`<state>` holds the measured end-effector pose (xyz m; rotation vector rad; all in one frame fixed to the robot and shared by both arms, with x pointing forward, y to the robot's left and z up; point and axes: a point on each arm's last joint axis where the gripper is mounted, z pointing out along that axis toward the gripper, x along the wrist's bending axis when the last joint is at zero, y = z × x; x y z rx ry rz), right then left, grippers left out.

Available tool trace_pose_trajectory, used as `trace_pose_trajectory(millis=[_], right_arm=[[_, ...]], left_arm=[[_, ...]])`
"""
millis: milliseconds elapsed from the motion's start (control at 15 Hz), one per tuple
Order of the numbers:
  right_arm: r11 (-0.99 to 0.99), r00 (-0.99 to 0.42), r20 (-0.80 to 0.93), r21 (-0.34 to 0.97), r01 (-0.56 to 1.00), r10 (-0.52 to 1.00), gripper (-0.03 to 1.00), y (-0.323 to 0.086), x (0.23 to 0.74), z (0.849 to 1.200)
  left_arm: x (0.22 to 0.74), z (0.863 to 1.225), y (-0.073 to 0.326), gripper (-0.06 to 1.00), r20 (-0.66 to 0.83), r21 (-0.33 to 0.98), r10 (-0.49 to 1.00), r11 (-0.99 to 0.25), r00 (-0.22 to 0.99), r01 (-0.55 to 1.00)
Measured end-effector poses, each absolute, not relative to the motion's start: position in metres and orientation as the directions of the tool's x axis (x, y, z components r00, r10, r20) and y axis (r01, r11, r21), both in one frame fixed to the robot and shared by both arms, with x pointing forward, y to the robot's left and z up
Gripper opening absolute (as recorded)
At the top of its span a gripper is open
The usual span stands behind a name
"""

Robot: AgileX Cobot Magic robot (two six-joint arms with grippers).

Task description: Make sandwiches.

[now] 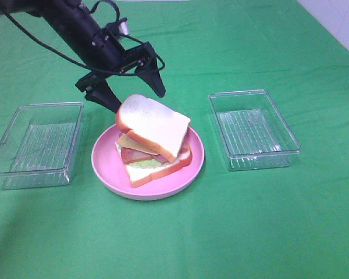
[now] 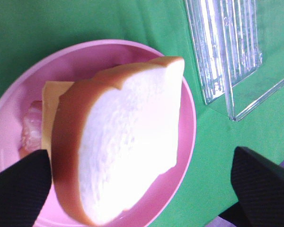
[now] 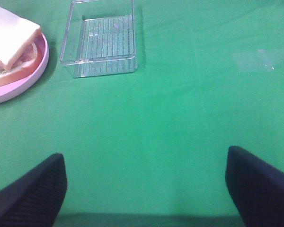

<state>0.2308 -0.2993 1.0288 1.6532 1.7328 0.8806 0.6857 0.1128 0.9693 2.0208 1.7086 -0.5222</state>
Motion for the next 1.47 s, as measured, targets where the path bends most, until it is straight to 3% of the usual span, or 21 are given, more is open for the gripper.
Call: trace_pose_trajectory(millis=[400,733,867,1133,1333,1467], right_arm=[[0.013,-0.062,0.032,0.79,0.614,0.998,0.87,-0.299,0.231,1.029],[0.013,-0.062,0.032,0.79,0.614,0.998,0.87,-0.299,0.231,1.029],[0.013,-0.062,0.032,0.79,0.614,0.998,0.87,-0.299,0.231,1.029],[0.013,-0.062,0.032,0.79,0.614,0.998,0.87,-0.299,0.231,1.029],[0.013,-0.062,0.032,0.79,0.614,0.998,0.87,-0.299,0.231,1.029],[0.013,-0.062,0.032,0.79,0.614,0.998,0.87,-0.299,0.231,1.029]], left_arm=[[0.646,1.061,0.141,0.98,-0.299,0.264,0.927,-0.146,0.225,0.953],[0.537,1.107,0.211,0.98,0.044,0.316,0.987,-0.161,0.155,0.935],[0.488,1.105,0.234,0.98,0.102,0.311,0.986,-0.156,0.13,0.938],[0.394,1.081,0.264,0.98,0.066,0.338,0.995,-0.095,0.077,0.937],[0.348,1.066,0.278,0.98,0.024,0.48,0.996,-0.089,0.088,0.873],[0.31,1.056,0.288,0.98,0.015,0.626,0.986,-0.138,0.166,0.767]])
